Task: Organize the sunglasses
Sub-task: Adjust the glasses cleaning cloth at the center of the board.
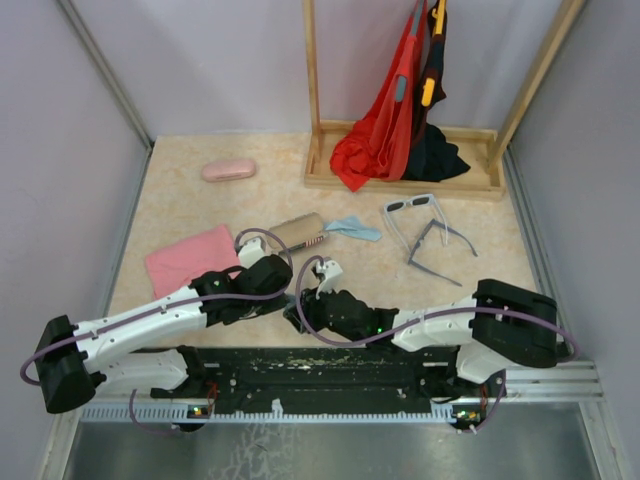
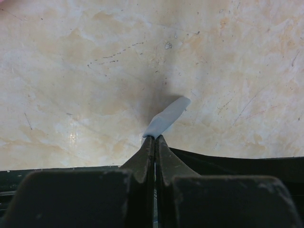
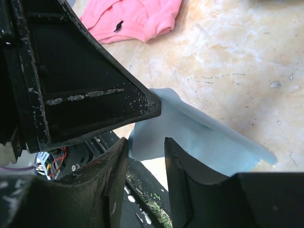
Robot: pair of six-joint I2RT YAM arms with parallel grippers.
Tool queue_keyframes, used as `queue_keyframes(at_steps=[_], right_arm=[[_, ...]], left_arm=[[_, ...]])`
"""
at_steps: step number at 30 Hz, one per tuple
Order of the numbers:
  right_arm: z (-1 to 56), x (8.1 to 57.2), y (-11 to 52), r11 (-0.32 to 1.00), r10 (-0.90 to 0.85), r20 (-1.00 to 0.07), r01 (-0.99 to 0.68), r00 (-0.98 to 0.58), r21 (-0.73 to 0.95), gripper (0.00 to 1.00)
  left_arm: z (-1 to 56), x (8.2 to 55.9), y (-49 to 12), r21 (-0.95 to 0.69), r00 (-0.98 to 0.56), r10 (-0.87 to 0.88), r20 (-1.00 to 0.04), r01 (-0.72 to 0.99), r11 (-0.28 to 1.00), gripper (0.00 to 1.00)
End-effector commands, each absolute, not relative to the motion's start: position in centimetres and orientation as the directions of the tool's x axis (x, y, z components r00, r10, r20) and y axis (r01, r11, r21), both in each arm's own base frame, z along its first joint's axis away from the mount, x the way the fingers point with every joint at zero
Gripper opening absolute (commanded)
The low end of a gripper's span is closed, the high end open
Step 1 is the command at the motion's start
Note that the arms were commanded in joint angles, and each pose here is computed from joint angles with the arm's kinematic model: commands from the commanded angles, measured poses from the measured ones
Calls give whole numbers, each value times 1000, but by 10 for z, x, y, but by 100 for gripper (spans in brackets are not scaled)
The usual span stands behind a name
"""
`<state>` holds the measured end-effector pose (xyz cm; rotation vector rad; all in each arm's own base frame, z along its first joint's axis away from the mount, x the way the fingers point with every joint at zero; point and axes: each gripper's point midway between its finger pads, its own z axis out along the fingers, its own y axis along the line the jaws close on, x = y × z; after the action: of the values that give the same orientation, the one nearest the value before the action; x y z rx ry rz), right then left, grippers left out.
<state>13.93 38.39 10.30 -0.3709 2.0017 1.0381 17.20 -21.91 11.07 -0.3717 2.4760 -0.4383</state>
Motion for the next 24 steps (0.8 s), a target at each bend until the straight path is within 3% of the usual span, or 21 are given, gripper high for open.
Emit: queue_keyframes(at_steps=[1,14,18,24], right_arm=[[129,142,400,575,176,-778,-578,-603,578,35],[135,141,398,568,184,-781,-584,-597,580,0],[140,141,393,560,207,-773,-575,-599,596,0],[148,143,376,559,277,-752,-536,-598,632,0]], left_arm=[[120,177,-216,-404,-763,-386,-519,-180,897,0],[119,178,-218,-404,-766,-369,-525,-157,901,0],[130,179,-225,-441,-764,-342,-547,-85,894,2],[165,182,-224,-514,-712,-355,-605,9,858,37]])
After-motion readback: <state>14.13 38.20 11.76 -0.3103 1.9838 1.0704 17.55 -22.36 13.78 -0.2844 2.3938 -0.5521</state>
